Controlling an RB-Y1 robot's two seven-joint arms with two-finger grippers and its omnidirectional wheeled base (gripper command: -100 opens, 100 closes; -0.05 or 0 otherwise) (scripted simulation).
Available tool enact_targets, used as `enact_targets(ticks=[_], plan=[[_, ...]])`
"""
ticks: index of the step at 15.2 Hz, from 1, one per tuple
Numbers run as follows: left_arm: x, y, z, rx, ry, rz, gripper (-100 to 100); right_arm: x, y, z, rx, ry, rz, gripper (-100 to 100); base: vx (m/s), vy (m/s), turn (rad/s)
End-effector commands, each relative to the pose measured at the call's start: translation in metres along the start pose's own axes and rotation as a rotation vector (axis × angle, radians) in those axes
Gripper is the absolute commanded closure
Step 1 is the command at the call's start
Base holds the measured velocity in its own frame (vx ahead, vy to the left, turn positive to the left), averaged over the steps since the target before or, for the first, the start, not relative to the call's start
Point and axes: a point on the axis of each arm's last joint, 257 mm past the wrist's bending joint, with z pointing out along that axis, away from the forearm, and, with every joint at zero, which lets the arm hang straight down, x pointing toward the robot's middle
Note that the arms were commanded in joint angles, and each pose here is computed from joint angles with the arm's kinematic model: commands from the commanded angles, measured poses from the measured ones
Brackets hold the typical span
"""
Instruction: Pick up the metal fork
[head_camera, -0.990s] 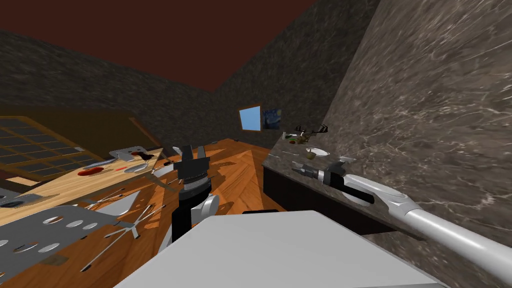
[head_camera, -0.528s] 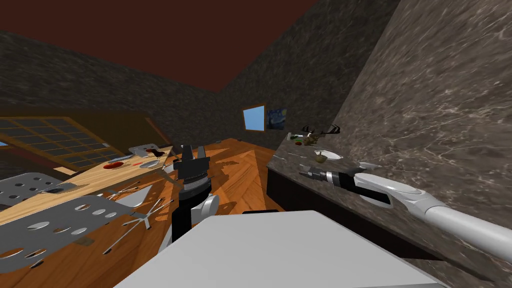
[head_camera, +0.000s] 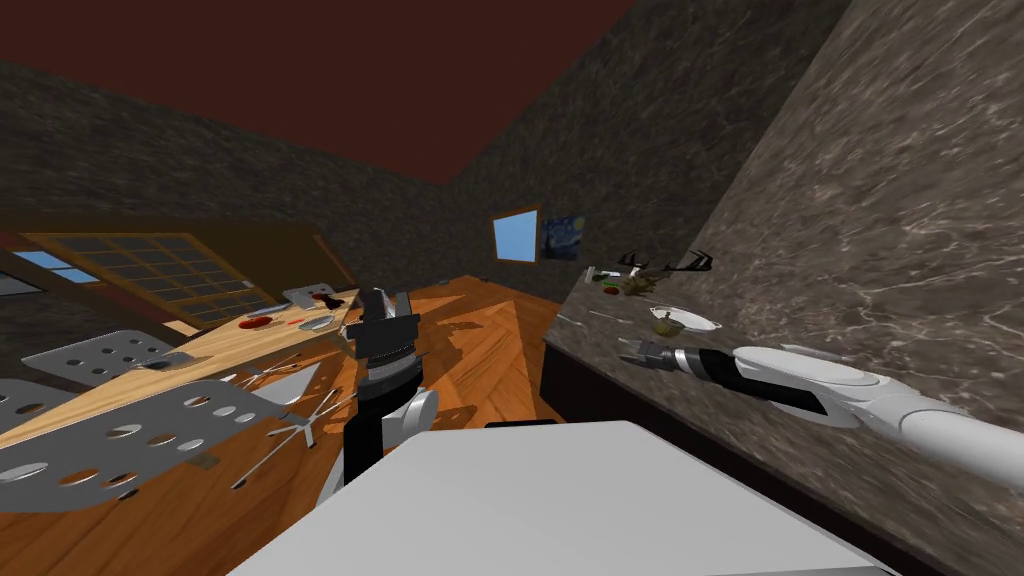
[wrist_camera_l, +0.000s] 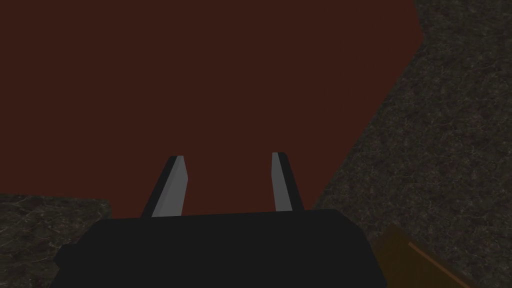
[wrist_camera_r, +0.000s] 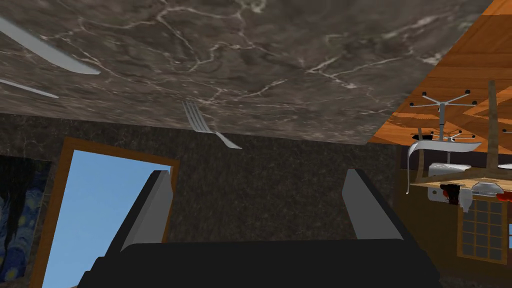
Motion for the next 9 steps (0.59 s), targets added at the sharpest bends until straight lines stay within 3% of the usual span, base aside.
enact_targets(ticks=[1, 2, 4, 5, 6, 9], plan=[[0.0, 0.0, 0.0, 0.0, 0.0, 0.0, 0, 0.011, -0.009, -0.006, 0.014, 0.028, -0.01, -100, 0.071, 0.023, 0.026], [0.0, 0.0, 0.0, 0.0, 0.0, 0.0, 0, 0.03, -0.018, -0.015, 0.028, 0.087, -0.042, -100, 0.077, 0.039, 0.068], [0.0, 0.0, 0.0, 0.0, 0.0, 0.0, 0, 0.033, -0.022, -0.017, 0.037, 0.094, -0.038, -100, 0.07, 0.037, 0.048], [0.0, 0.0, 0.0, 0.0, 0.0, 0.0, 0, 0.054, -0.032, -0.029, 0.055, 0.156, -0.064, -100, 0.08, 0.025, 0.06], [0.0, 0.0, 0.0, 0.0, 0.0, 0.0, 0, 0.055, -0.033, -0.029, 0.058, 0.158, -0.063, -100, 0.087, 0.028, 0.071], [0.0, 0.0, 0.0, 0.0, 0.0, 0.0, 0, 0.096, -0.051, -0.055, 0.091, 0.277, -0.105, -100, 0.103, 0.033, 0.075]])
